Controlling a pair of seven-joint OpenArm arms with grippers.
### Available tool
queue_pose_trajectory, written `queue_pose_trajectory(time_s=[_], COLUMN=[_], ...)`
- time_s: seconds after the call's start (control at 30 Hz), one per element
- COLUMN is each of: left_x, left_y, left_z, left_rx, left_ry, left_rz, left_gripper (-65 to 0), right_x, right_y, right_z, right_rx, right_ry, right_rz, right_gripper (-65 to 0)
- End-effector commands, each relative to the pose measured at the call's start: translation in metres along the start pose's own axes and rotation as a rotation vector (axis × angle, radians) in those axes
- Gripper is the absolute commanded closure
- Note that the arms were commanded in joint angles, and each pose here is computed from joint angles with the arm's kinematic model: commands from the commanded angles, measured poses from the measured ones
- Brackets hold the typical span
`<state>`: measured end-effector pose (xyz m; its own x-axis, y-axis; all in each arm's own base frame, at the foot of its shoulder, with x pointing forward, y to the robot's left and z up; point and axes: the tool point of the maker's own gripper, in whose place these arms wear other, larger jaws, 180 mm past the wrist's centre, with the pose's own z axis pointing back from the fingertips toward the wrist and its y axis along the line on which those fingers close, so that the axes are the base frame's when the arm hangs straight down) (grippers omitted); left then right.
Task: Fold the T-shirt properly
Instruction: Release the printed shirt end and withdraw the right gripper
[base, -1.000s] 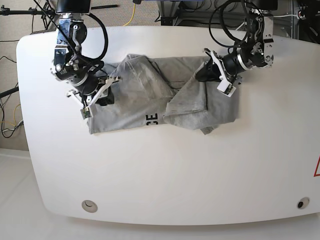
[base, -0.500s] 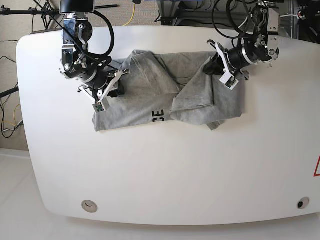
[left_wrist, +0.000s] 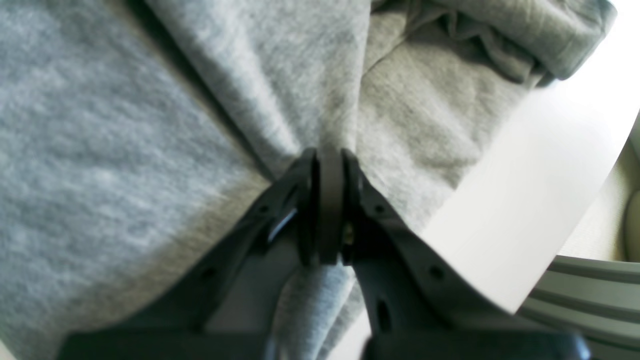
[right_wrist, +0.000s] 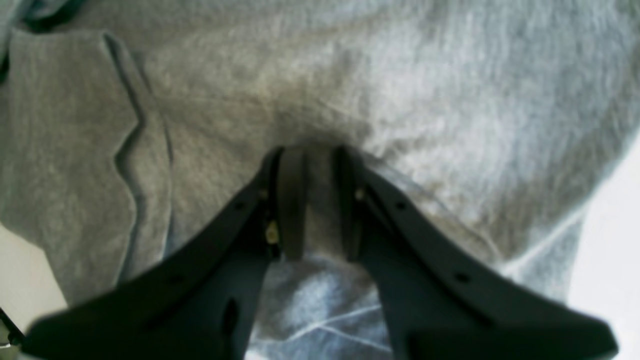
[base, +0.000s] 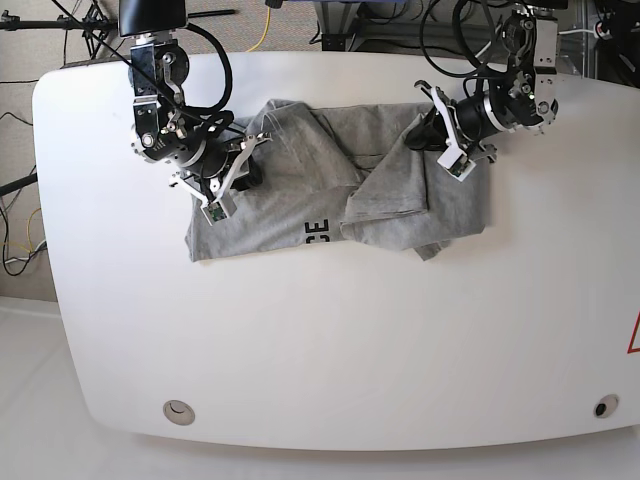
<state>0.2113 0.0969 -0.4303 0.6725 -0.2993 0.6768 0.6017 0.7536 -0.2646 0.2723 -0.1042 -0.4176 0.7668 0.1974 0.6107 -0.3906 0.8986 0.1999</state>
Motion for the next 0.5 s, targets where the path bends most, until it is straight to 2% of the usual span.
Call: queue_pose_trajectory(time_s=[0.0, 0.03, 0.1, 0.23, 0.47], left_x=[-0.039, -0.038, -0.022, -0.007, 0.009], left_y=[0.013, 0.014, 0.022, 0.026, 0.025], left_z=[0.005, 0.005, 0.005, 0.003, 0.000], left_rx=[0.059, 0.060, 0.078, 0.083, 0.077], left_ry=[0.188, 0.184, 0.149, 0.110, 0.070], left_rz=[-0.034, -0.035, -0.050, -0.060, -0.078], left_gripper=[-0.1, -0.1, -0.4, -0.4, -0.1], right_x=[0.013, 0.015, 0.021, 0.032, 0.040], right_y=[-0.009, -0.012, -0.050, -0.077, -0.099], right_z=[0.008, 0.010, 0.032, 0.057, 0.093], right_rx=[-0.020, -0.029, -0.125, -0.191, -0.200], right_ry=[-0.040, -0.047, -0.086, -0.158, -0.269], right_rz=[0.000, -0.006, -0.072, -0.145, -0.257], right_gripper=[-10.7, -10.8, -14.1, -24.3, -39.7])
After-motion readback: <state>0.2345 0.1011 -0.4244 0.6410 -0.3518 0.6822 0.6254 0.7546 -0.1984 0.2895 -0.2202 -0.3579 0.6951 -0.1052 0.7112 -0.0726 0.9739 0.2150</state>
